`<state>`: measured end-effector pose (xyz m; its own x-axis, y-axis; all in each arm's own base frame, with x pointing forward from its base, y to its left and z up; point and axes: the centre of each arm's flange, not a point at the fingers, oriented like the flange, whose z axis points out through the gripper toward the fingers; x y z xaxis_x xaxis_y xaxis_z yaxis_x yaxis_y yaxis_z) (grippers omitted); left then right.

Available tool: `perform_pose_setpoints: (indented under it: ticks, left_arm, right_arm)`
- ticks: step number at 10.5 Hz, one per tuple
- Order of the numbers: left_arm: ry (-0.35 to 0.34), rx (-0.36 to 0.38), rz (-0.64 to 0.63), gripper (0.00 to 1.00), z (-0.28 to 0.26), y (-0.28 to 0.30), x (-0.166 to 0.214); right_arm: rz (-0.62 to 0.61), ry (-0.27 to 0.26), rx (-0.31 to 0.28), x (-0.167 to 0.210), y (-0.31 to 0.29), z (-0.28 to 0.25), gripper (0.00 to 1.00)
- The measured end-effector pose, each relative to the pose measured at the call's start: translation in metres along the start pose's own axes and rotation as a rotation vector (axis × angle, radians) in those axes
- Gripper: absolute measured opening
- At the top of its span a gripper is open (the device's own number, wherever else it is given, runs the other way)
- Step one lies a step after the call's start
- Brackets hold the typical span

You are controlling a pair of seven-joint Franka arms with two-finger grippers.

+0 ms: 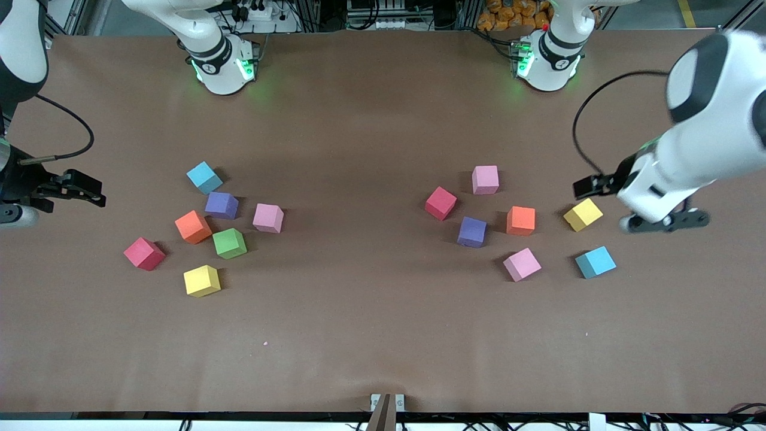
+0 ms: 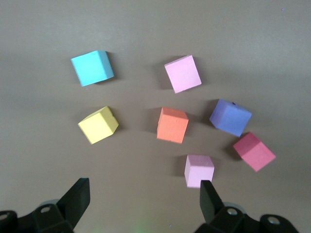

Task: Form number 2 with 11 blocks
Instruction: 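Reach the left gripper down to the light pink block, then grasp the pink block with the left gripper while the right gripper reaches yellow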

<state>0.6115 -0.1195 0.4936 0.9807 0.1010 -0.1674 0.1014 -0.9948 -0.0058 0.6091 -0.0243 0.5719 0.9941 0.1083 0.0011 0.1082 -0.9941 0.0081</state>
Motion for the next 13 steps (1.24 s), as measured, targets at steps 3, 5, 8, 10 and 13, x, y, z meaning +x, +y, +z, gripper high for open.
perform_pose_setpoints:
  ticks: [3, 5, 8, 10, 13]
  left_arm:
    - [0.018, -0.023, -0.105, 1.00, 0.063, 0.015, 0.038]
    - [0.024, -0.038, -0.183, 1.00, 0.111, 0.032, 0.058]
    - [0.039, -0.041, -0.333, 1.00, 0.162, 0.052, 0.075]
    - [0.047, -0.048, -0.438, 1.00, 0.185, 0.053, 0.084]
    - [0.072, -0.075, -0.512, 1.00, 0.218, 0.054, 0.089]
  right_arm:
    - [0.000, -0.004, 0.000, 0.001, 0.000, 0.002, 1.00]
    - [0.000, -0.008, 0.000, 0.001, 0.000, 0.005, 1.00]
    - [-0.004, -0.028, 0.001, 0.006, -0.003, 0.018, 1.00]
    - [-0.005, -0.032, 0.001, 0.008, -0.003, 0.022, 1.00]
    - [-0.004, -0.022, 0.000, 0.010, -0.002, 0.022, 1.00]
